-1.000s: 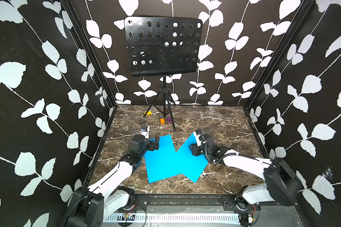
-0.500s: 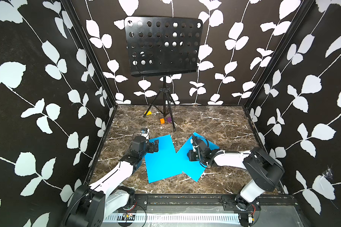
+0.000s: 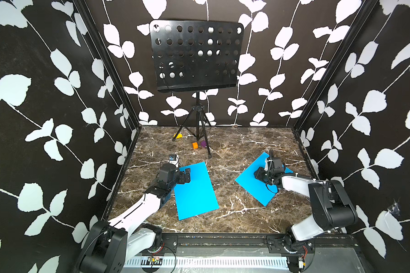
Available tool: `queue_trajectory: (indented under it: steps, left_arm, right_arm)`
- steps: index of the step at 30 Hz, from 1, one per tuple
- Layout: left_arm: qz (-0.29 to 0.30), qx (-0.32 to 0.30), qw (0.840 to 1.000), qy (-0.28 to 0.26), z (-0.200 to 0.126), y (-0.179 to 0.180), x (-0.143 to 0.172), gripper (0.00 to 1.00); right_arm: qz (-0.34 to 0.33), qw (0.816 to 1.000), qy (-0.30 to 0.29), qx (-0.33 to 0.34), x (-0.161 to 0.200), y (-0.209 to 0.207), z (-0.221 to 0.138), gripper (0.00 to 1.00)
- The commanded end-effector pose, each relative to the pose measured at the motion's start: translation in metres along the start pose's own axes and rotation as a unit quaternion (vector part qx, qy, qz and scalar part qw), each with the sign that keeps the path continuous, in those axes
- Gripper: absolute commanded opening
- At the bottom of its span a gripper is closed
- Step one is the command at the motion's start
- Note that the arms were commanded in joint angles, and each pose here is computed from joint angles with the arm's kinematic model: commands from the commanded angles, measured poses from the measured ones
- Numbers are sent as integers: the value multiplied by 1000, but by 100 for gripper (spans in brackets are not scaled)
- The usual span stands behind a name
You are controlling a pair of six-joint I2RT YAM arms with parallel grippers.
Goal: Fold the rectangular paper in half along the long edge
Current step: Move the paper to the center of the board.
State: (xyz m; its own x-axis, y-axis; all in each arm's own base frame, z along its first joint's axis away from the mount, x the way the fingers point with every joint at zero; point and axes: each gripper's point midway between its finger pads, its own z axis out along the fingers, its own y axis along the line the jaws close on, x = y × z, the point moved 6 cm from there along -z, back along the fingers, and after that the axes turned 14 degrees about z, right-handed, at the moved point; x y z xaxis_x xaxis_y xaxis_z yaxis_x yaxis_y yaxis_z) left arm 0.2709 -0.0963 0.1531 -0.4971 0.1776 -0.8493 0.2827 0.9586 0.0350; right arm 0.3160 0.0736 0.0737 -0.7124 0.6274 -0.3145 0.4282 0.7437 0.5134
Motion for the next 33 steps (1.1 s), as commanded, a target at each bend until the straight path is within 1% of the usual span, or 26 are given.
queue_trajectory:
  steps: [1, 3, 5, 7, 8, 9, 12, 14, 17, 20, 22, 27, 30, 33]
  left_arm:
    - [-44, -26, 999, 12, -7, 6, 5, 99]
    - [-68, -44, 996, 37, -10, 10, 10, 99]
    - [-95, -71, 990, 75, -15, 15, 19, 99]
    - [-124, -106, 979, 119, -21, 22, 32, 99]
    - [-145, -126, 971, 141, -24, 26, 42, 99]
    - [-161, -134, 965, 158, -26, 29, 51, 99]
    - [-207, -109, 954, 189, -22, 24, 69, 99]
    - [-214, -90, 949, 212, -17, 19, 75, 99]
    - [-211, -63, 943, 250, -13, 11, 82, 98]
    - [-203, -34, 938, 280, -6, 3, 86, 94]
    - [-201, -19, 934, 296, -1, -1, 90, 91]
    - [-191, 9, 925, 328, 14, -12, 98, 87]
    - [-178, 28, 925, 335, 21, -23, 95, 87]
    - [-170, 40, 925, 336, 26, -34, 93, 86]
  right_arm:
    - [19, 998, -14, 50, -4, -11, -6, 37]
    - [3, 999, -25, 28, -8, 1, -15, 40]
    - [-27, 999, -39, 9, -7, 18, -25, 48]
    - [-78, 996, -50, -5, 1, 42, -33, 58]
    - [-110, 993, -49, -15, 8, 58, -35, 63]
    - [-137, 989, -40, -23, 18, 72, -35, 67]
    - [-195, 979, 10, -64, 55, 114, -26, 74]
    - [-217, 971, 42, -94, 80, 138, -19, 77]
    - [-239, 961, 79, -114, 114, 160, -5, 78]
    - [-239, 957, 103, -126, 133, 169, 2, 78]
    - [-236, 957, 107, -126, 138, 168, 4, 79]
    - [-237, 962, 92, -104, 135, 155, 1, 79]
    - [-242, 963, 80, -88, 130, 146, -5, 79]
    - [-236, 966, 81, -74, 126, 137, -5, 79]
